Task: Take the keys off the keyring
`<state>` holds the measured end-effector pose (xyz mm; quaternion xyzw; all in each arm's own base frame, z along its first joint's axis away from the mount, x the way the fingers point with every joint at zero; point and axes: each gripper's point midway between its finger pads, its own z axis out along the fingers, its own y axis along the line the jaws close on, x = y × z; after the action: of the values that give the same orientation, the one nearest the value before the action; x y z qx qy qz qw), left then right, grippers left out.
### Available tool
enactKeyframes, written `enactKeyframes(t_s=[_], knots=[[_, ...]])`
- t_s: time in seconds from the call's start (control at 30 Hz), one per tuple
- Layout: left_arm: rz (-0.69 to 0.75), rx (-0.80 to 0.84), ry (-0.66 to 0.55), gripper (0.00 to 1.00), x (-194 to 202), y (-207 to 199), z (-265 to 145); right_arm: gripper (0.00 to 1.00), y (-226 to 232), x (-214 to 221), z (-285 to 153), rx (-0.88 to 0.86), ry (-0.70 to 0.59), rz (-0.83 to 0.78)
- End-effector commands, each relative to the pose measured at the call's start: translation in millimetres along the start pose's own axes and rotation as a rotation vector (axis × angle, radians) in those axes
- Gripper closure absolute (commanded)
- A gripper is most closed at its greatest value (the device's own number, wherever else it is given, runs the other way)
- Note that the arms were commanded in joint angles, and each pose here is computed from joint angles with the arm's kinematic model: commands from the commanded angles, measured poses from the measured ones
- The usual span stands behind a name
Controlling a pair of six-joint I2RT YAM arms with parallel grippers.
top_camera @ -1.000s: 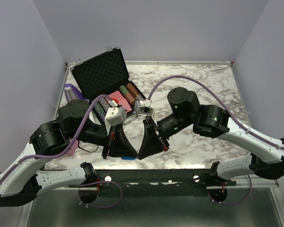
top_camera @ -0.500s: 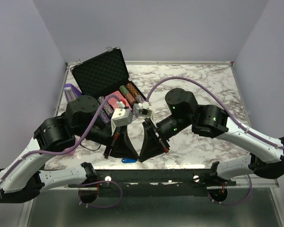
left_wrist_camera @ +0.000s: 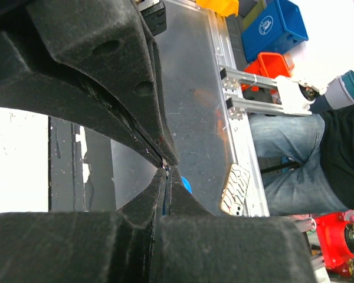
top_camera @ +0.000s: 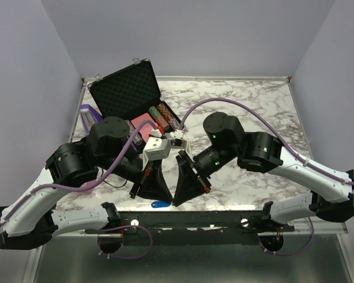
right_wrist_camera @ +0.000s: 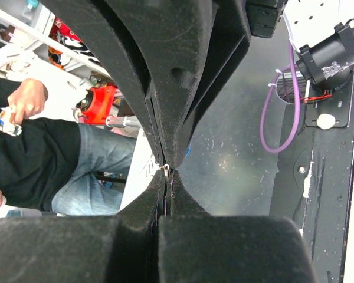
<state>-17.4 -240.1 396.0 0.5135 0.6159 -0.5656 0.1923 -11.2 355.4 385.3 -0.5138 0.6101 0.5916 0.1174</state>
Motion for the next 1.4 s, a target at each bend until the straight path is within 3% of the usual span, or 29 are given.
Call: enactKeyframes(t_s=[0.0, 0.17, 0.27, 0.33, 0.4, 0.53, 0.77, 1.1, 1.37], knots=[[0.027, 0.065, 0.062, 1.0, 6.9, -6.0, 4.7, 0.99, 4.5, -29.3, 4.7, -0.011, -0.095, -0.074], [0.028, 0.04, 0.096, 1.0, 6.4, -1.9, 4.6, 0.99, 4.0, -30.2, 4.9, -0.006, -0.104, -0.077], [0.038, -0.05, 0.052, 0.77, 0.6, 10.7, 3.6, 0.99, 4.0, -30.2, 1.8, 0.009, -0.13, -0.088], [0.046, -0.104, 0.01, 0.49, -4.2, 16.2, 0.4, 0.99, 1.7, -29.8, -1.3, 0.034, -0.151, -0.096], [0.047, -0.157, -0.035, 0.33, -9.0, 20.3, -4.3, 0.99, 1.7, -28.9, -6.6, 0.057, -0.174, -0.103], [0.069, -0.226, -0.137, 0.19, -20.9, 17.7, -19.3, 0.99, -1.2, -25.4, -15.6, 0.106, -0.205, -0.109], [0.074, -0.362, -0.322, 0.08, -44.2, 19.4, -46.9, 0.99, -1.2, -24.7, -23.2, 0.138, -0.235, -0.114], [-0.001, -0.4, -0.664, 0.15, -72.1, 18.1, -74.7, 0.99, -9.4, -47.2, -41.1, 0.254, -0.385, -0.173], [-0.064, -0.474, -0.765, 0.12, -71.5, 41.0, -80.8, 0.99, -12.3, -60.7, -45.6, 0.277, -0.471, -0.167]])
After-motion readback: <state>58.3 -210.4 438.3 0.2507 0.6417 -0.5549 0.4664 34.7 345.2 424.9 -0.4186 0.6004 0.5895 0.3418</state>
